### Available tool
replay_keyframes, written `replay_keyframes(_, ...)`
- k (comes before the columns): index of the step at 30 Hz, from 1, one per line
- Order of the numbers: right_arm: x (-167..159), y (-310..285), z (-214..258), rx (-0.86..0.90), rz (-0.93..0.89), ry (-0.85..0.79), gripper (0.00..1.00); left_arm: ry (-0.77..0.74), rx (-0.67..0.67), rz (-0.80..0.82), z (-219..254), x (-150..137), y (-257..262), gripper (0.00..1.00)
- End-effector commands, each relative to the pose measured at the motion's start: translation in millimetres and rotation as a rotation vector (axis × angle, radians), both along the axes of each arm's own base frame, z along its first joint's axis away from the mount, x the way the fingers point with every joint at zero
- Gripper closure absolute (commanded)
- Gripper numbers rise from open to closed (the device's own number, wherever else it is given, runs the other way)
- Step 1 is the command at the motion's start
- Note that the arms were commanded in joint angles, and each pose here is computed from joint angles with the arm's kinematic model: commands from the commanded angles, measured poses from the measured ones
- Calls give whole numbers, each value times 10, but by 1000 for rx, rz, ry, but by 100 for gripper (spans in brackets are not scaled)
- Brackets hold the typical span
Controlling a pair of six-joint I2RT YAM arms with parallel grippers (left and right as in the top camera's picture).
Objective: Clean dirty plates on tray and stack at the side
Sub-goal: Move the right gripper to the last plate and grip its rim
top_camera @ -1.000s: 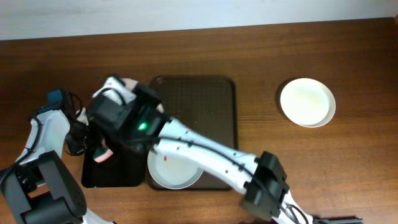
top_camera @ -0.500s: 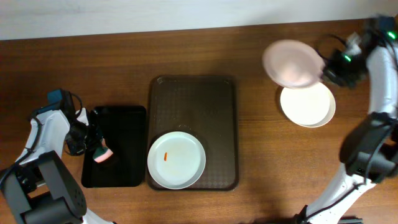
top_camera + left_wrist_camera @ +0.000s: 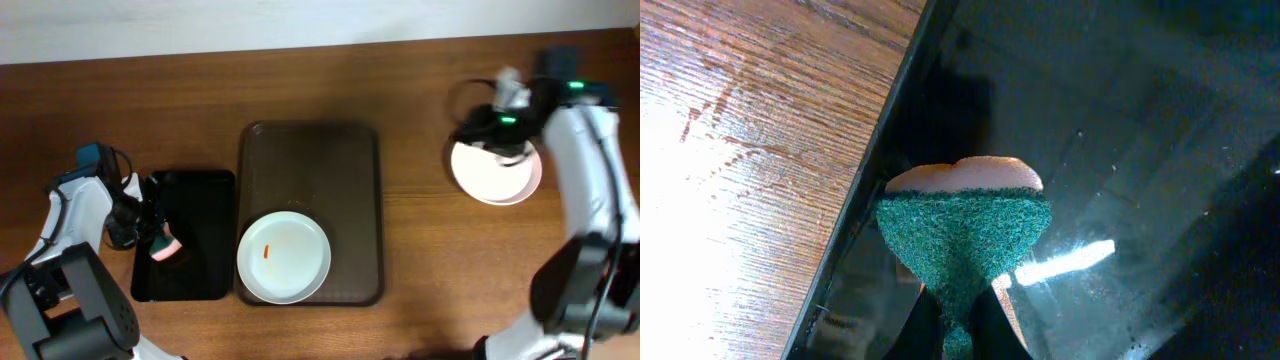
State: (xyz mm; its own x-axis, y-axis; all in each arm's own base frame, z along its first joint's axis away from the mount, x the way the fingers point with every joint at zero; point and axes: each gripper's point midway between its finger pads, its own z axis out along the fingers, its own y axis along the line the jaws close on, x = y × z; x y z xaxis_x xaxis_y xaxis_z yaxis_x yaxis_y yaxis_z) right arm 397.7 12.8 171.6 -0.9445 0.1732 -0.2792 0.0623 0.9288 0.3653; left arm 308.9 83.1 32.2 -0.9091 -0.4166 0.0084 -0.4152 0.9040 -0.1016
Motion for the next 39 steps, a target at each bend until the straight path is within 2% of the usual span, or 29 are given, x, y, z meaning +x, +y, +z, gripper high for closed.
replay_keyframes(1,-345,1218,-46,-62,373,19,40,-21,-8,8,66,2,-15,100)
replay_keyframes(3,-676,1625,-473,-240,540,114,41,-22,-8,8,66,3,-15,100)
replay_keyframes(5,-1050,1952,-896,-293,681,202,47,-21,-8,8,66,2,-15,100)
replay_keyframes(7,-1340,2152,-1260,-323,819,239,60,-21,-8,8,66,2,-15,100)
replay_keyframes(11,-1464,2204,-1316,-321,1001,226,60,-26,-27,8,70,9,-48,100)
replay_keyframes(16,-1439,2244,-1533,-314,1058,230,59,-28,-29,8,70,13,-49,100)
replay_keyframes(20,-1191,2285,-1564,-295,1016,149,61,-27,-29,8,70,11,-50,100)
replay_keyframes(22,-1050,2218,-1591,-284,940,143,70,-27,-29,8,70,11,-51,100)
replay_keyframes(24,-915,2067,-1614,-269,795,177,83,-27,-29,8,70,10,-51,100)
replay_keyframes(27,-811,1935,-1616,-261,676,200,90,-25,-30,8,70,5,-53,100)
replay_keyframes(29,-571,1762,-1616,-314,507,174,92,-25,-30,8,70,5,-53,100)
replay_keyframes(30,-422,1729,-1603,-290,425,145,92,-25,-30,8,70,5,-53,100)
replay_keyframes(32,-147,1675,-1561,-265,383,60,92,-26,-30,8,70,9,-52,100)
replay_keyframes(33,-86,1624,-1534,-267,386,45,82,-28,-29,8,70,13,-48,100)
replay_keyframes(34,-93,1572,-1493,-259,374,65,75,-28,-29,8,70,13,-48,100)
replay_keyframes(36,-165,1550,-1408,-208,372,114,68,-28,-29,8,70,14,-49,100)
replay_keyframes(37,-258,1612,-1391,-139,383,153,62,-31,-28,8,70,21,-47,100)
replay_keyframes(38,-306,1639,-1405,-120,382,175,62,-33,-27,7,71,26,-46,100)
replay_keyframes(39,-351,1651,-1442,-117,360,195,67,-32,-29,3,71,21,-49,100)
